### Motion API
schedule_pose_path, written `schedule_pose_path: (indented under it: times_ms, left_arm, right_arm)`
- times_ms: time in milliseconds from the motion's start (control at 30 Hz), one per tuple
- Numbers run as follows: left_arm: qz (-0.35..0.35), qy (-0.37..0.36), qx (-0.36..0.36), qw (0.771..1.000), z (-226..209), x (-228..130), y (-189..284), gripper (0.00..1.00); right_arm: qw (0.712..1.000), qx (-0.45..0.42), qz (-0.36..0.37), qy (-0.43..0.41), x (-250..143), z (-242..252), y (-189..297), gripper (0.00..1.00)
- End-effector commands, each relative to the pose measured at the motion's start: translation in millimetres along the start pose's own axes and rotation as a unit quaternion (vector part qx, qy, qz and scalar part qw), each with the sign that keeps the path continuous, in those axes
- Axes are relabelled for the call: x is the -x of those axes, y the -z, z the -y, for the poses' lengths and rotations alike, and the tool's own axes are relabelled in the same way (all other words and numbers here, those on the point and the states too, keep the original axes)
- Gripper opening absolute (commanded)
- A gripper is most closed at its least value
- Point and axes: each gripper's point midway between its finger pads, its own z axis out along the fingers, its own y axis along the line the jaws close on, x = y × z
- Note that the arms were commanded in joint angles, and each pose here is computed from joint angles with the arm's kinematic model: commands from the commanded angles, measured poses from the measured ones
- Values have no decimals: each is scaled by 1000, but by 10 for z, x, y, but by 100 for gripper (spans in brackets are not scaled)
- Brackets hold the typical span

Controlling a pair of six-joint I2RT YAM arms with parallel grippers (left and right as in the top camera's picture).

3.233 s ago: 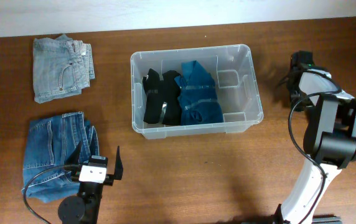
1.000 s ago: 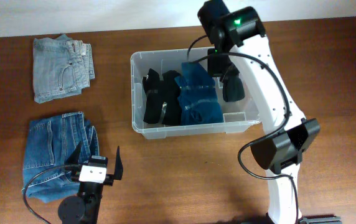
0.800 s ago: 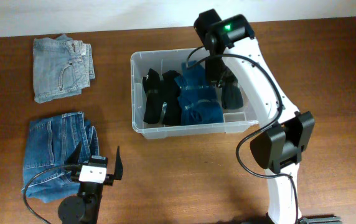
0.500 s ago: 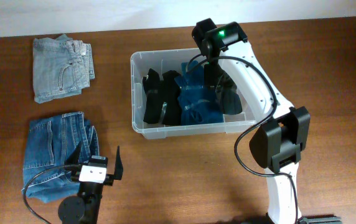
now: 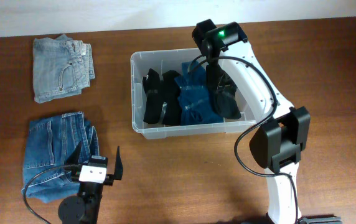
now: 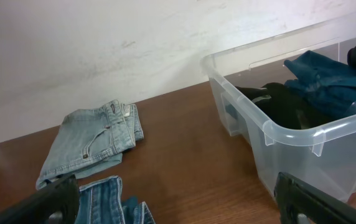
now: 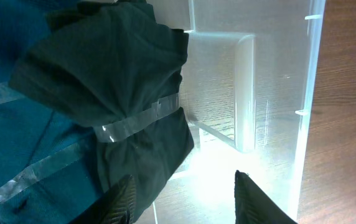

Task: Pack container
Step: 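Lower the black garment into the container's right side, then open the right gripper and withdraw it to the right edge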

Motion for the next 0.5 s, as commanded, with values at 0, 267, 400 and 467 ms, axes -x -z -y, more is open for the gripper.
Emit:
schedule_pose_path:
  times_ms: [0,267,400,467]
  left_arm:
    - [-1,-8,5,1000,-17,-20,0,99]
    - [-1,-8,5,1000,-17,-20,0,99]
    - [-1,-8,5,1000,-17,-20,0,100]
    - [-1,-8,5,1000,-17,-20,0,99]
  right_arm:
    - [1000,-4,-1,3,-22,-30,-9,44]
    - [999,43,24,-9,61,-107,222,50]
    - [995,26,88,-31,193,191,680,99]
    - [991,8,125,-51,229,470,977,98]
